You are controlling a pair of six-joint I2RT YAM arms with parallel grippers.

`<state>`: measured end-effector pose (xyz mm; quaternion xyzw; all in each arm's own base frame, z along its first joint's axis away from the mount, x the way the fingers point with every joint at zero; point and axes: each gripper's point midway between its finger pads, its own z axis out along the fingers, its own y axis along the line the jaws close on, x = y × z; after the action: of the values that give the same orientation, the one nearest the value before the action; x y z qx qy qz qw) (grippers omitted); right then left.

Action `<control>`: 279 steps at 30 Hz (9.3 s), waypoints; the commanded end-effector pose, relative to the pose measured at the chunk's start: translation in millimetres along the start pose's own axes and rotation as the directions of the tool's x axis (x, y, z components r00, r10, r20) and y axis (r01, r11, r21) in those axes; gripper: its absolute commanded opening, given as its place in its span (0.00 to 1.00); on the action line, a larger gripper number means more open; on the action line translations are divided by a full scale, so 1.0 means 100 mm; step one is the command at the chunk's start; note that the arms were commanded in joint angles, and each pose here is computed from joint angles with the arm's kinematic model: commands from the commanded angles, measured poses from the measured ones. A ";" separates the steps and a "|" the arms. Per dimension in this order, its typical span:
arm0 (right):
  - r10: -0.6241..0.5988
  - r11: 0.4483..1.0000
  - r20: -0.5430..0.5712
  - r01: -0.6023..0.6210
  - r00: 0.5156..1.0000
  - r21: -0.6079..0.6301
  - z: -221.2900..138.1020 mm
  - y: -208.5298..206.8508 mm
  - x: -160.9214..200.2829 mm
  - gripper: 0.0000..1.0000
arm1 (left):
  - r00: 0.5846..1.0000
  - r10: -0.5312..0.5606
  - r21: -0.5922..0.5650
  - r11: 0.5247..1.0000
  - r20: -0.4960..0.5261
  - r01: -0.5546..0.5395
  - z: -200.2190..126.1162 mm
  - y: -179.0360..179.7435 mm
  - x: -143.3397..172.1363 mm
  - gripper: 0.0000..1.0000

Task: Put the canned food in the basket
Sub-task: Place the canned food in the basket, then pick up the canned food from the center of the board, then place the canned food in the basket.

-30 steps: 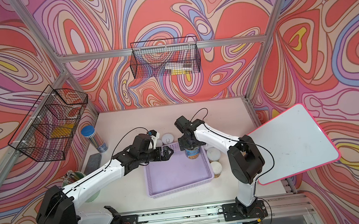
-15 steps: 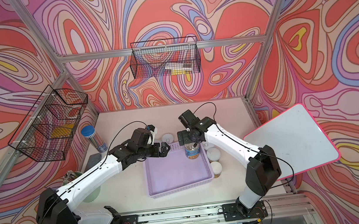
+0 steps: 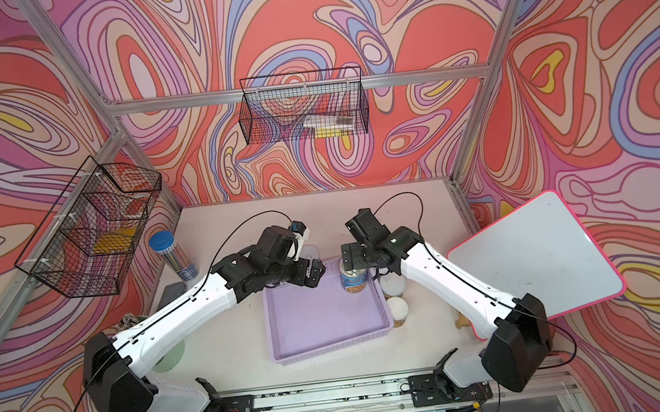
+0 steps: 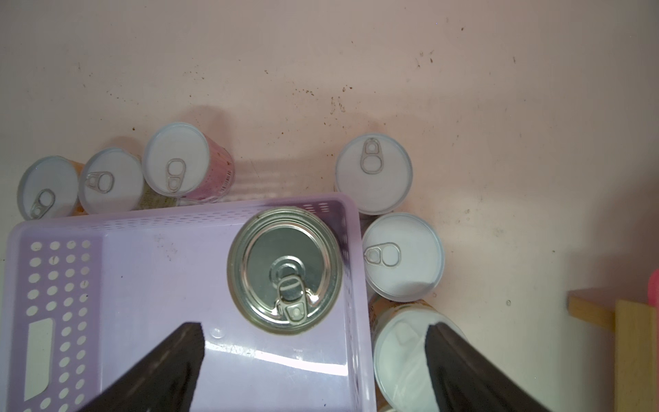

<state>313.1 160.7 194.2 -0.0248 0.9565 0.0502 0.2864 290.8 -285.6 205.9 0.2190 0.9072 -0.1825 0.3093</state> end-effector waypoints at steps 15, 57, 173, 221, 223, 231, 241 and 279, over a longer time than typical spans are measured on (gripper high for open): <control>0.240 0.971 -0.149 -0.235 0.959 0.049 0.05 -0.75 0.60 0.98 | 0.985 0.174 0.126 0.977 0.004 -0.173 0.26 -0.76 0.16 0.99; 0.283 0.953 -0.310 -0.231 0.908 0.194 0.62 -0.99 0.93 0.96 | 0.990 0.057 0.416 0.903 0.133 -0.107 0.36 -1.25 -0.35 0.99; -0.020 1.000 -0.207 0.024 0.978 0.017 0.00 0.37 0.53 0.55 | 0.941 -0.288 0.304 0.925 0.174 0.227 -0.11 0.03 0.11 0.99; -0.098 0.978 -0.140 0.122 0.985 0.168 0.80 0.20 0.70 0.56 | 0.945 -0.309 0.290 0.918 0.101 0.269 0.21 0.09 0.20 0.99; -0.099 0.978 -0.144 0.123 0.985 0.171 0.81 0.20 0.71 0.61 | 0.945 -0.311 0.286 0.919 0.098 0.272 0.23 0.10 0.21 0.99; -0.089 0.977 -0.152 0.116 0.984 0.177 0.82 0.17 0.77 0.80 | 0.946 -0.310 0.278 0.921 0.094 0.275 0.23 0.12 0.25 0.99; -0.080 0.988 -0.146 0.098 0.986 0.121 0.74 0.25 0.75 0.98 | 0.947 -0.307 0.261 0.926 0.095 0.274 0.23 0.14 0.27 0.99; 0.271 0.951 0.037 -0.273 0.962 0.144 0.02 -0.53 0.61 0.98 | 0.992 0.058 0.222 0.972 0.110 -0.082 0.30 -0.72 0.25 0.99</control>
<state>277.0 116.3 165.1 0.1292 0.9411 0.0234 0.3117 248.7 -345.4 177.0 0.2496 0.8613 -0.3041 0.3216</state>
